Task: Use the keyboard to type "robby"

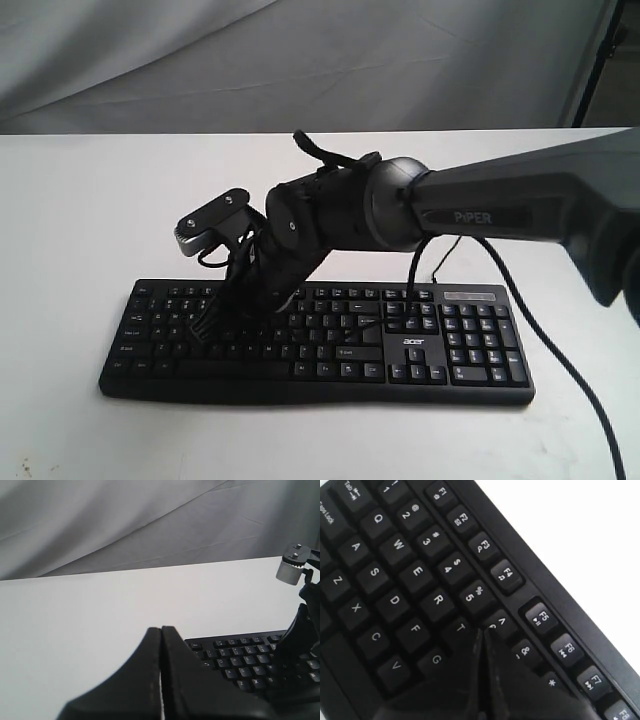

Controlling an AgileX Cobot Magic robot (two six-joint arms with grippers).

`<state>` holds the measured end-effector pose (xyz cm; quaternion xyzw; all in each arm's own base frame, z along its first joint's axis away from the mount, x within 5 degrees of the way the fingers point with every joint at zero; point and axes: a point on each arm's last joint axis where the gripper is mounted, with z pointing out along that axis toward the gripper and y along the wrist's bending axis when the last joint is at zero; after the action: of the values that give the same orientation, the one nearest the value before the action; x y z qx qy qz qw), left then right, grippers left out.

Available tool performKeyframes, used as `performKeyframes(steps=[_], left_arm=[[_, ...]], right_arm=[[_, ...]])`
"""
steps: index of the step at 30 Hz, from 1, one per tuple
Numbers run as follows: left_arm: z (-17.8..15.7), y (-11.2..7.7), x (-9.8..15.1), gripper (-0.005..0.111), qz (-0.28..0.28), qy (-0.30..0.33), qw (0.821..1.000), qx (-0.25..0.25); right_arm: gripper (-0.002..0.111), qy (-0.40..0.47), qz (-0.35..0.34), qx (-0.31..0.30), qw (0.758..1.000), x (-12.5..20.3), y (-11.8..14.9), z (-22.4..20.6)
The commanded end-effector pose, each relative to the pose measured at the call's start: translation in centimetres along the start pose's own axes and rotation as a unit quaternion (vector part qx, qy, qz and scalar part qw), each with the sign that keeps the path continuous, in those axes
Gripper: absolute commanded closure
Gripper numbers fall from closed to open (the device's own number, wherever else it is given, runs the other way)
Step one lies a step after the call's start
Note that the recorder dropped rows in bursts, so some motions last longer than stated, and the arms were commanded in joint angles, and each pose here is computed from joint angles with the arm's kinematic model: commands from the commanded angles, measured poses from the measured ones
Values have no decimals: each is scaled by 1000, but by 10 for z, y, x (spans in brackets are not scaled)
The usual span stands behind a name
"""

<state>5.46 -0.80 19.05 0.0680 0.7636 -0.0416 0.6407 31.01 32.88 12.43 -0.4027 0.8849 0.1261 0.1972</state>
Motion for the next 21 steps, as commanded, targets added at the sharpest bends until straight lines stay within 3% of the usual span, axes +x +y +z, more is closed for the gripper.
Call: performKeyframes(steps=[1, 7, 11, 16, 21], left_arm=[[0, 0, 1, 107, 1, -3, 1000, 3], [0, 0, 1, 107, 1, -3, 1000, 3], [0, 0, 1, 107, 1, -3, 1000, 3], [0, 0, 1, 107, 1, -3, 1000, 3], [0, 0, 1, 107, 1, -3, 1000, 3]], right_arm=[[108, -2, -5, -1, 1000, -4, 3, -14], [108, -41, -17, 9, 999, -20, 4, -73], [108, -59, 2, 11, 998, -11, 5, -111], [108, -109, 53, 25, 992, 37, 3, -170], [108, -182, 81, 37, 979, 107, 4, -208]])
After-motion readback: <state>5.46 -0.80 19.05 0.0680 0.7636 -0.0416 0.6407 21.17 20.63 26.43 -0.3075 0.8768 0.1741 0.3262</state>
